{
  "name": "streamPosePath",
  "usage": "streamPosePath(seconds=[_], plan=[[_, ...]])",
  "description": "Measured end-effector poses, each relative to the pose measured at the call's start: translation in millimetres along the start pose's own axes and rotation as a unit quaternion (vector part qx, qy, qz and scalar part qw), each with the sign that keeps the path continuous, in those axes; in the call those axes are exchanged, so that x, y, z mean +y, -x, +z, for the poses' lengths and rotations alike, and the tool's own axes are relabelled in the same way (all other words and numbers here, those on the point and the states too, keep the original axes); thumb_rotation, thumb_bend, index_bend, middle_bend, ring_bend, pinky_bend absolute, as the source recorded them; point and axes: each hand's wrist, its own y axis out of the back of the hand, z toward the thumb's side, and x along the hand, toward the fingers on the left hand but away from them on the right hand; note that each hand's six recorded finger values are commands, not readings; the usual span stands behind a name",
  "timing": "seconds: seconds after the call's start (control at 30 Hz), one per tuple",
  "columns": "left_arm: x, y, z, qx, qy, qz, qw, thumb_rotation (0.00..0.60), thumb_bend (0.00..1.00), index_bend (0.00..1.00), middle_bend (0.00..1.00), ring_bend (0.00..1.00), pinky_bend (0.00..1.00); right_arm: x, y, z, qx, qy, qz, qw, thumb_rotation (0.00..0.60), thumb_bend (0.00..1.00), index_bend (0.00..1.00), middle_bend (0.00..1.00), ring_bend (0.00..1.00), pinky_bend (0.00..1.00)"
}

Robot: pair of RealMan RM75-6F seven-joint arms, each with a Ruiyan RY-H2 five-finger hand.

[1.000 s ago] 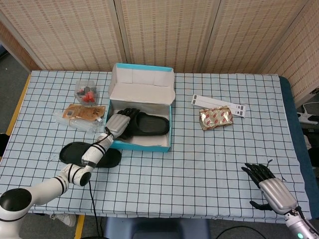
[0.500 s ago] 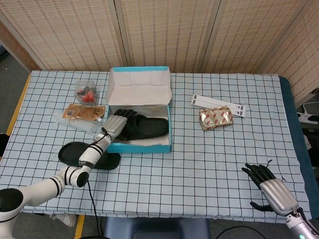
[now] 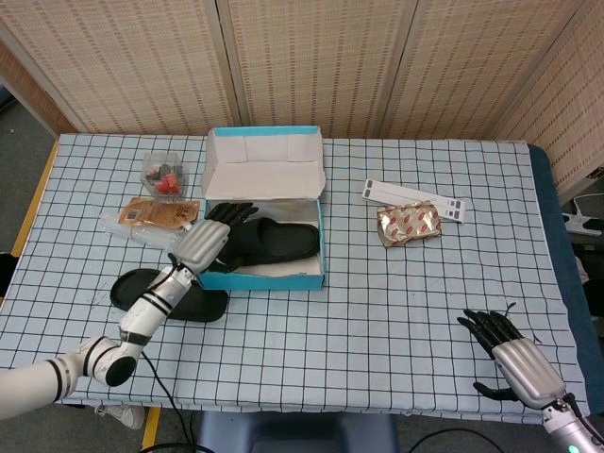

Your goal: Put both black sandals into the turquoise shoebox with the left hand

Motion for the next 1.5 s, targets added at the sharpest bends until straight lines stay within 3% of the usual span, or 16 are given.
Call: streamPosePath(seconds=[0.2, 0.43, 0.6, 0.87, 1.33, 1.5], plan=[[-8.6, 93.8, -56.4, 0.067, -0.036, -0.022, 0.9969, 0.600, 0.33, 0.00, 0.00, 0.00, 0.00, -3.0, -1.1, 3.0, 0.006, -0.001, 0.006, 1.0000, 0.600, 0.08, 0.00, 0.00, 0.00, 0.00], [-26.8, 132.0, -112.9, 0.145, -0.054, -0.076, 0.9851, 0.600, 0.30, 0.00, 0.00, 0.00, 0.00, -6.1, -0.7, 8.3, 0.015, -0.003, 0.010, 0.9998, 0.600, 0.08, 0.00, 0.00, 0.00, 0.00], [-48.1, 137.8, -134.8, 0.169, -0.066, -0.115, 0.9766, 0.600, 0.30, 0.00, 0.00, 0.00, 0.00, -7.1, -0.3, 9.9, 0.018, -0.001, 0.012, 0.9998, 0.600, 0.08, 0.00, 0.00, 0.00, 0.00], [-75.0, 134.6, -140.2, 0.177, -0.089, -0.151, 0.9685, 0.600, 0.30, 0.00, 0.00, 0.00, 0.00, -6.0, 0.2, 7.7, 0.016, 0.000, 0.012, 0.9998, 0.600, 0.08, 0.00, 0.00, 0.00, 0.00], [-88.9, 114.8, -137.4, 0.163, -0.101, -0.127, 0.9732, 0.600, 0.30, 0.00, 0.00, 0.00, 0.00, -5.3, 0.2, 6.2, 0.013, 0.000, 0.012, 0.9998, 0.600, 0.08, 0.00, 0.00, 0.00, 0.00], [-91.1, 111.0, -138.2, 0.164, -0.101, -0.112, 0.9749, 0.600, 0.32, 0.01, 0.03, 0.02, 0.07, -5.0, 0.4, 5.8, 0.012, 0.000, 0.011, 0.9999, 0.600, 0.08, 0.00, 0.00, 0.00, 0.00]])
